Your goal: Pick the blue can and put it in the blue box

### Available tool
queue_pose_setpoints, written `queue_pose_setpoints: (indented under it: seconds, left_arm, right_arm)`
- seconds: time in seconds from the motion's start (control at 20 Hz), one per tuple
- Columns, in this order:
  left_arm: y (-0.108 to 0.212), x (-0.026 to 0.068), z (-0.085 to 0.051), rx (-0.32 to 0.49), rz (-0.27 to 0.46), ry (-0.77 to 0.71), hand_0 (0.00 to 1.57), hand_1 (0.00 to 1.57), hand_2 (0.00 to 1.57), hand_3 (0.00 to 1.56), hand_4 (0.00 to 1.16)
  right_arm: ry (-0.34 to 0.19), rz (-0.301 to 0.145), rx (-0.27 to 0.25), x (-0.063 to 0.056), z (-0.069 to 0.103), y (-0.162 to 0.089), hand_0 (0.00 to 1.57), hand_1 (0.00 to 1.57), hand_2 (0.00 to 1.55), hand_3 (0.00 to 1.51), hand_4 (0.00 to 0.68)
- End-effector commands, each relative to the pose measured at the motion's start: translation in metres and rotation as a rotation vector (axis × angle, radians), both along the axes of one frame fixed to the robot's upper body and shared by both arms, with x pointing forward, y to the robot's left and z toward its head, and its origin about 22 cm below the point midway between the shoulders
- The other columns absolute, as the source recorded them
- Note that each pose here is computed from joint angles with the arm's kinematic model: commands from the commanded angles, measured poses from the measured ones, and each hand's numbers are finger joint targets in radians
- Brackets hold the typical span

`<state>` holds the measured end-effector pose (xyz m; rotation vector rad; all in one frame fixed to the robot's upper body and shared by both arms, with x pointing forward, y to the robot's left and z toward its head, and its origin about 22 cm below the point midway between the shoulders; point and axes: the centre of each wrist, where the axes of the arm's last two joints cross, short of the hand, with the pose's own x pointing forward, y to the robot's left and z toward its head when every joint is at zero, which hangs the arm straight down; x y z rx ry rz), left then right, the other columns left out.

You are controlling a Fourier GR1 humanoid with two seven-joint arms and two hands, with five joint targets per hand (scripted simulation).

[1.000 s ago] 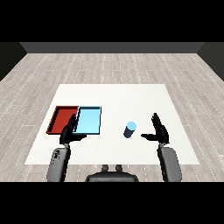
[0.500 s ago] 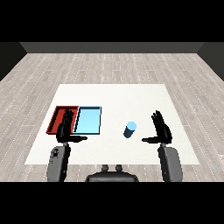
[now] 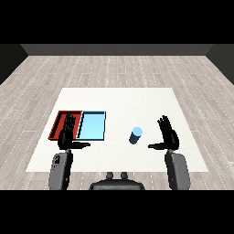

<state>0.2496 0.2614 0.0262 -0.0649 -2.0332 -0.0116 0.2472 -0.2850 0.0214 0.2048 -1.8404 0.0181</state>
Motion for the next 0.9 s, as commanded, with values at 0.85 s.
queue_pose_setpoints:
  seconds: [0.85]
  left_arm:
    - [0.006,-0.0201,-0.003,-0.019,0.024,-0.018,0.0,0.0,0.0,0.0,0.0]
  right_arm:
    - [0.108,0.021,0.143,0.011,-0.03,0.055,0.0,0.0,0.0,0.0,0.0]
